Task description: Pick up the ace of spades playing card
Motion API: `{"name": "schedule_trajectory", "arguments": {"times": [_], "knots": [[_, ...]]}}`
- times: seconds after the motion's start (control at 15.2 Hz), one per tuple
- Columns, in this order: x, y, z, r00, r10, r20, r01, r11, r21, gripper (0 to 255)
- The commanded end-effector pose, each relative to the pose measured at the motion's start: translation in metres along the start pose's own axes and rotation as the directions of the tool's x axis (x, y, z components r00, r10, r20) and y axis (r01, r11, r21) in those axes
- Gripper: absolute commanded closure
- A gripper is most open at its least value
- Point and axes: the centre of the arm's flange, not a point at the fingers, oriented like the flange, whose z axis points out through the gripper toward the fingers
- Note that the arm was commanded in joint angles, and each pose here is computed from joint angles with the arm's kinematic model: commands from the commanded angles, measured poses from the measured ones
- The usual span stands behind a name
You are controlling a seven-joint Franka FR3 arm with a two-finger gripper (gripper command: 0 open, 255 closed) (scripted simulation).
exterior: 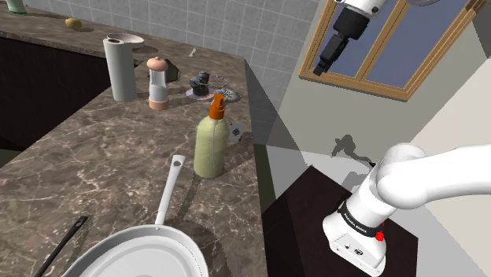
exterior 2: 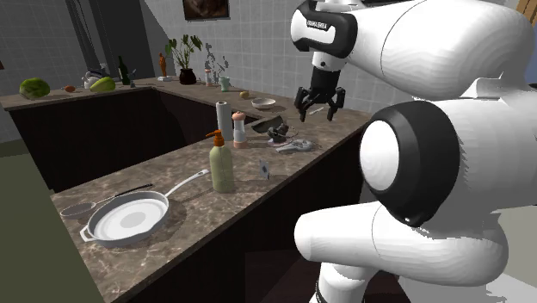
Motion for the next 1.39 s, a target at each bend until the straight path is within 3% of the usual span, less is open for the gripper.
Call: {"name": "schedule_trajectory", "arguments": {"times": [0.0,0.33,0.66,0.99,1.32], "knots": [[0.0,0.0,0.0,1.0,0.0,0.0,0.0,1.0,0.0,0],[0.009,-0.056,0.047,0.982,0.179,-0.064,-0.184,0.981,-0.068,0],[0.031,-0.106,0.096,0.928,0.347,-0.139,-0.364,0.923,-0.123,0],[0.064,-0.147,0.148,0.84,0.496,-0.221,-0.533,0.83,-0.163,0],[0.107,-0.177,0.2,0.722,0.619,-0.308,-0.684,0.706,-0.185,0]]}}
